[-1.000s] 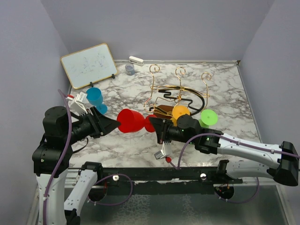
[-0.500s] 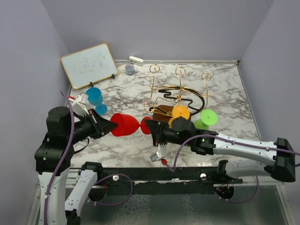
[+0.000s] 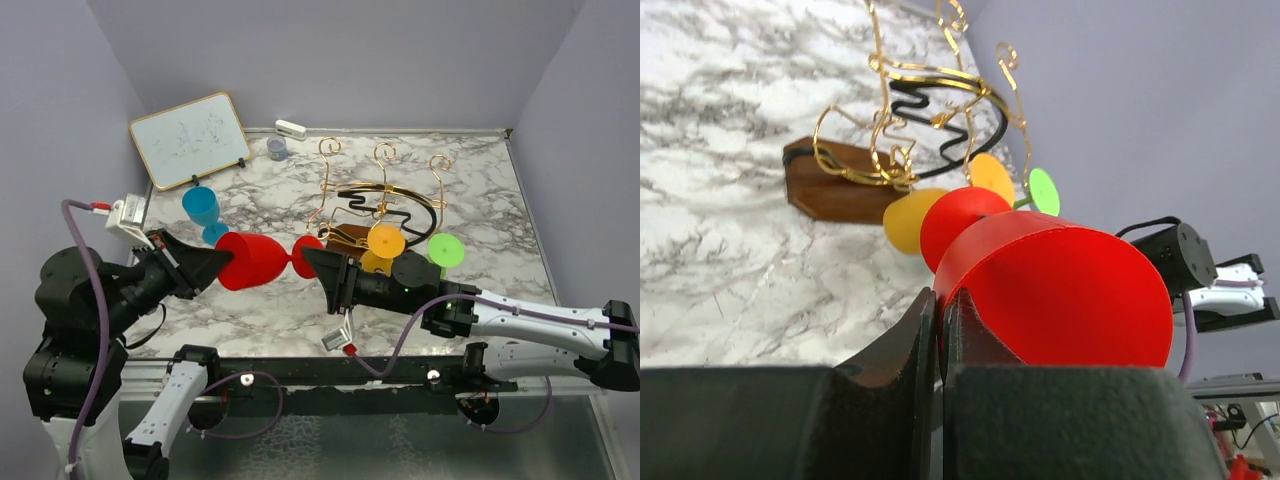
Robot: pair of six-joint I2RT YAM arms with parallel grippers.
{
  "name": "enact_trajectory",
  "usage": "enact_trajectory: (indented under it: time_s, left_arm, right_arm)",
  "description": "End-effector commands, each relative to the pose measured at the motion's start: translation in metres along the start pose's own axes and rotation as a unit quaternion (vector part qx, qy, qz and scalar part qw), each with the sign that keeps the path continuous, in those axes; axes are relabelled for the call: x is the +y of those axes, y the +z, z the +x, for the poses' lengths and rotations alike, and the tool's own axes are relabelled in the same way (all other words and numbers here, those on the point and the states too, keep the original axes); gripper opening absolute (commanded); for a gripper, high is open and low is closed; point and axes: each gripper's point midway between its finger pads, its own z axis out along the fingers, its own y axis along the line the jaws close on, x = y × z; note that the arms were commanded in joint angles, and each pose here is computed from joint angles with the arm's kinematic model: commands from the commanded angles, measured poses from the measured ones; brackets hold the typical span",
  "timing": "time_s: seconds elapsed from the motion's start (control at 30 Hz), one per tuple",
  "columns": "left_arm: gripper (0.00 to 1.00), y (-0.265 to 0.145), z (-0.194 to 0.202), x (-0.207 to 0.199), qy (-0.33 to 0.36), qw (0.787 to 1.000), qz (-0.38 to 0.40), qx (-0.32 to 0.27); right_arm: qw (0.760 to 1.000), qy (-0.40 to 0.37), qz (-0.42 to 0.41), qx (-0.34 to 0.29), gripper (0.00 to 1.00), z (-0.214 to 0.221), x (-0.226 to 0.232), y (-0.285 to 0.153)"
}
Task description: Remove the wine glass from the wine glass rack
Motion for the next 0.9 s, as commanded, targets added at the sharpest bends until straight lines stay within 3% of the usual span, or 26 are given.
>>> enact_trajectory:
  time_s: [0.0, 0.17, 0.37, 0.63, 0.77, 0.87]
  left_arm:
    - [0.0, -0.032, -0.073, -0.046, 0.036, 0.985, 0.029, -0.167]
    - [0.0, -0.034, -0.114, -0.048, 0.035, 0.971, 0.004, -0.238]
    - [0.0, -0.004, -0.153, -0.043, 0.043, 0.964, -0.011, -0.264]
    - [0.0, 0.067, -0.188, -0.016, 0.069, 0.971, -0.064, -0.221]
    - [0.0, 0.119, -0.194, 0.022, 0.082, 0.974, -0.119, -0.172]
    - [0.0, 0.161, -0.191, 0.064, 0.092, 0.973, -0.174, -0.122]
  right_arm:
    - [0.998, 0.047, -0.04, 0.005, 0.43, -0.001, 0.026, -0.007]
    - [0.997, 0.072, -0.028, 0.01, 0.43, 0.0, 0.019, -0.014]
    - [0.994, 0.102, -0.027, 0.03, 0.43, 0.005, 0.018, -0.032]
    - [0.984, 0.169, -0.002, 0.063, 0.42, 0.019, 0.008, -0.059]
    - [0.952, 0.294, 0.069, 0.06, 0.38, 0.033, -0.031, -0.075]
    - [0.89, 0.434, 0.127, 0.066, 0.32, 0.053, -0.067, -0.086]
